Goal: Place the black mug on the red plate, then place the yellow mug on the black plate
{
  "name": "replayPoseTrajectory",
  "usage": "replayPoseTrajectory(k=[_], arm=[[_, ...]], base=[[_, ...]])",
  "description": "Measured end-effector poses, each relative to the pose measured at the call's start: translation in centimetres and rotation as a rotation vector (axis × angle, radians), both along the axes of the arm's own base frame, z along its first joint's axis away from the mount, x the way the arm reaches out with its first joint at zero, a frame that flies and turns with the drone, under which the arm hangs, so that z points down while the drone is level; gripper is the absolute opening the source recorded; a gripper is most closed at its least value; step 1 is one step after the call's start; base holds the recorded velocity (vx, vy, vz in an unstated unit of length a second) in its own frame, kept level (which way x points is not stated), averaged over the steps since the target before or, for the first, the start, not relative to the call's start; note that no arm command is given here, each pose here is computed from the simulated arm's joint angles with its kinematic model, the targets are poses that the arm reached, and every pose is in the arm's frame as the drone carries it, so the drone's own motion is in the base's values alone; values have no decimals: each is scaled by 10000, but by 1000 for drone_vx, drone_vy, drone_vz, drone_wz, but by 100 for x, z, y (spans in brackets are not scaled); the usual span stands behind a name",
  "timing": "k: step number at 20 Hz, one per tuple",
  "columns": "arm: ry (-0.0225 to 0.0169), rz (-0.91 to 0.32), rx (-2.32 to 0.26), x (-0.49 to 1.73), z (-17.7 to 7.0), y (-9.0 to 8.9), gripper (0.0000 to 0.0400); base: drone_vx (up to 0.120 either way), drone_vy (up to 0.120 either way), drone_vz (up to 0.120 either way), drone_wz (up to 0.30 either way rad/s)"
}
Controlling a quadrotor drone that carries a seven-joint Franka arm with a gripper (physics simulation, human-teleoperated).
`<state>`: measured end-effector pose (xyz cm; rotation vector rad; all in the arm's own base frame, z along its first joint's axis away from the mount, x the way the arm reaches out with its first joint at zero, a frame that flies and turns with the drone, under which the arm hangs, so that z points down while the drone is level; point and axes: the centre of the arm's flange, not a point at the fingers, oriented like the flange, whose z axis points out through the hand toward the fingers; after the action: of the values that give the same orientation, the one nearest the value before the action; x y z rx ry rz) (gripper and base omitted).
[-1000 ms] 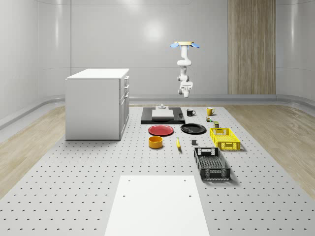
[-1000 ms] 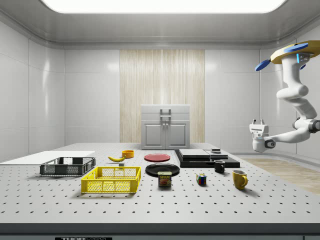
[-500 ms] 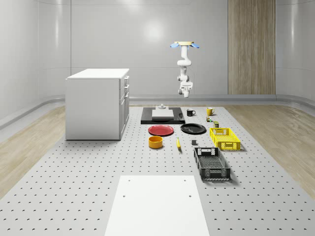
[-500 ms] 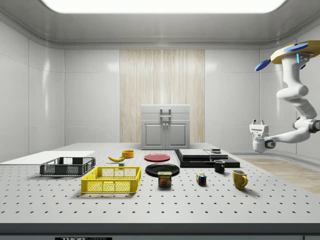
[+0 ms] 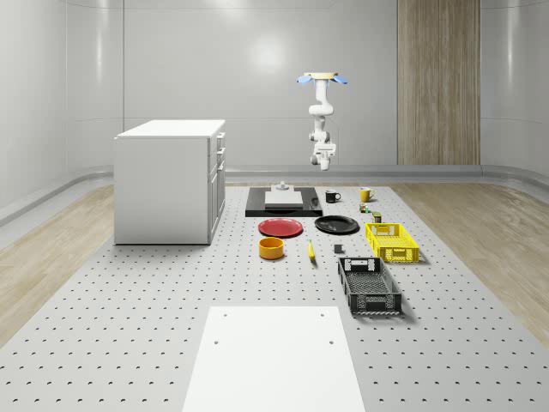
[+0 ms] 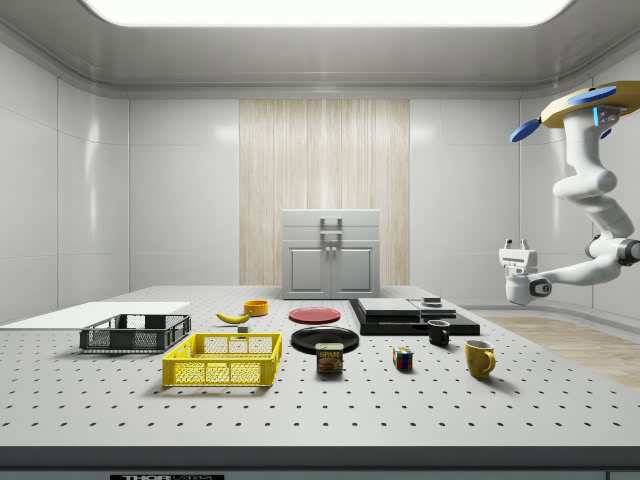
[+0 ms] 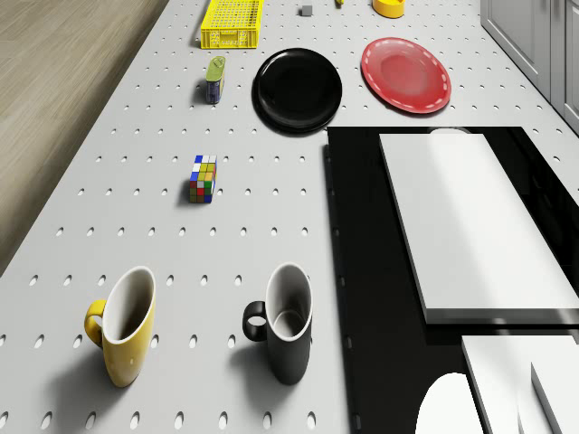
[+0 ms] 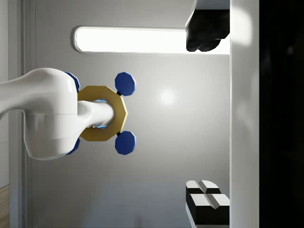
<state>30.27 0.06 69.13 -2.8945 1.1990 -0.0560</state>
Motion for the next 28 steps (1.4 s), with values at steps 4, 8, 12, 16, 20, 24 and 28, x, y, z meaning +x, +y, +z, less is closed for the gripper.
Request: replayPoseTrajectory(k=[4,8,12,16,20,24,28], arm=[[-30,-1,-60,-3,0,6,400],[-61,-4,-178,-6,0,18,400],[-91,-9,-410,-9,-1,41,400],[-121,-20,-866,-12,-5,86,400],[-150,-41,-1760,-14,-17,174,400],[-176,-81,-3498,-16,-64,340,400],[-191,-157,-6755,-13,-227,619,400]], base=[[0,0,0,0],[0,0,0,0],[0,0,0,0],[0,0,0,0],[0,0,0,0],[0,0,0,0],[0,0,0,0]])
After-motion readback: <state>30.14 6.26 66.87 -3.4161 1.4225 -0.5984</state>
